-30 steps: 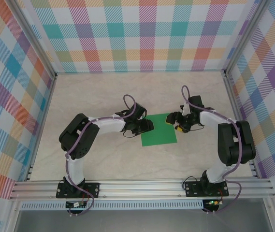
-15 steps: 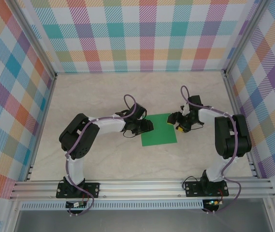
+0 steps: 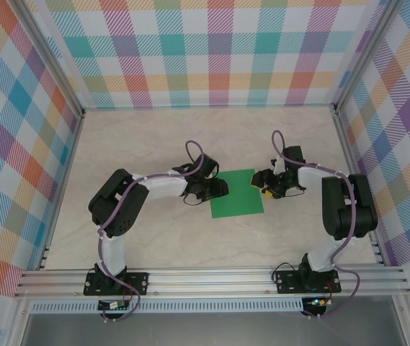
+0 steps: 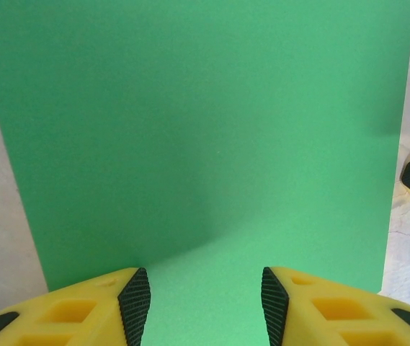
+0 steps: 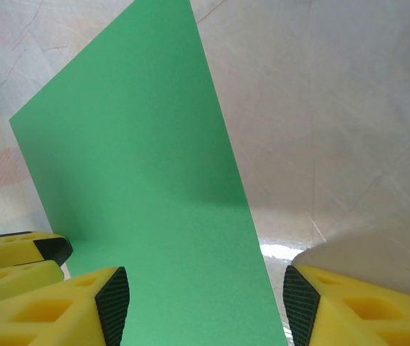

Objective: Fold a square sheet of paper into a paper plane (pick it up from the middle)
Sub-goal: First fold in half a square sheet of paper at the center of the table.

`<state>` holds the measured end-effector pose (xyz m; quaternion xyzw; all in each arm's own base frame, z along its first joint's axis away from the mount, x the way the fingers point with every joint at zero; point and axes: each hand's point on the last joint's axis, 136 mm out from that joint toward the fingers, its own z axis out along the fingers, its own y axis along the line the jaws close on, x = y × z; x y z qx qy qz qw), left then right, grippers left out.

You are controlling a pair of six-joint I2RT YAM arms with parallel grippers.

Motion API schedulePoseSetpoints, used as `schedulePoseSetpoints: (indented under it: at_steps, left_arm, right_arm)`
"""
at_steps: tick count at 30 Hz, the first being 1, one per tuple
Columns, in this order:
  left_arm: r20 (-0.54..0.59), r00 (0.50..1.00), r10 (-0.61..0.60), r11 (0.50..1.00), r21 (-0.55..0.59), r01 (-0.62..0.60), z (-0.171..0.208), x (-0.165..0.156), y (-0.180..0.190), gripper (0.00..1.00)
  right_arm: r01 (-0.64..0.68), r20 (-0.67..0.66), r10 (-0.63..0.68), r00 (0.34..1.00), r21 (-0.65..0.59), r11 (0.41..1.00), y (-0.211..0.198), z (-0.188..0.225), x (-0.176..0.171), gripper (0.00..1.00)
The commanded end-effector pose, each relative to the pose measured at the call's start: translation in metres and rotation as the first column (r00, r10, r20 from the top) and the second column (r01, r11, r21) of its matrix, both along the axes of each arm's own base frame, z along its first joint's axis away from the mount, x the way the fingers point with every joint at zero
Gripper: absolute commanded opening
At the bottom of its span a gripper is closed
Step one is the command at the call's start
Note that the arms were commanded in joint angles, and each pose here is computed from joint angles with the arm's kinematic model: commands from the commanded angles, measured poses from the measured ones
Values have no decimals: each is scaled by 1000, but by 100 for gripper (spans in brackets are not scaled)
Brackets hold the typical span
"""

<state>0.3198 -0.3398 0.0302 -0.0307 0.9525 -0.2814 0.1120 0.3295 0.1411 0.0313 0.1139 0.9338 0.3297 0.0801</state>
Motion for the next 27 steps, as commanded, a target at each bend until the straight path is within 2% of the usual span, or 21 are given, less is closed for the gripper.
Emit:
schedulePoseSetpoints:
  at_steps: [1, 13, 21, 27]
  left_arm:
    - [-83, 996, -27, 996, 77, 34, -30, -19, 8, 49]
    - [-87, 996, -34, 995, 91, 42, -31, -20, 8, 48]
    - [-86, 996, -36, 994, 102, 45, -31, -20, 10, 48]
    - [-91, 995, -42, 992, 115, 53, -34, -21, 12, 48]
  right_arm:
    - [-70, -115, 77, 990, 66, 995, 22, -7, -36, 61]
    - [-66, -126, 68, 990, 27, 997, 19, -7, -39, 59]
    - [-80, -69, 91, 993, 148, 986, 35, 18, -30, 61]
    - [-91, -9, 95, 995, 211, 973, 45, 35, -10, 64]
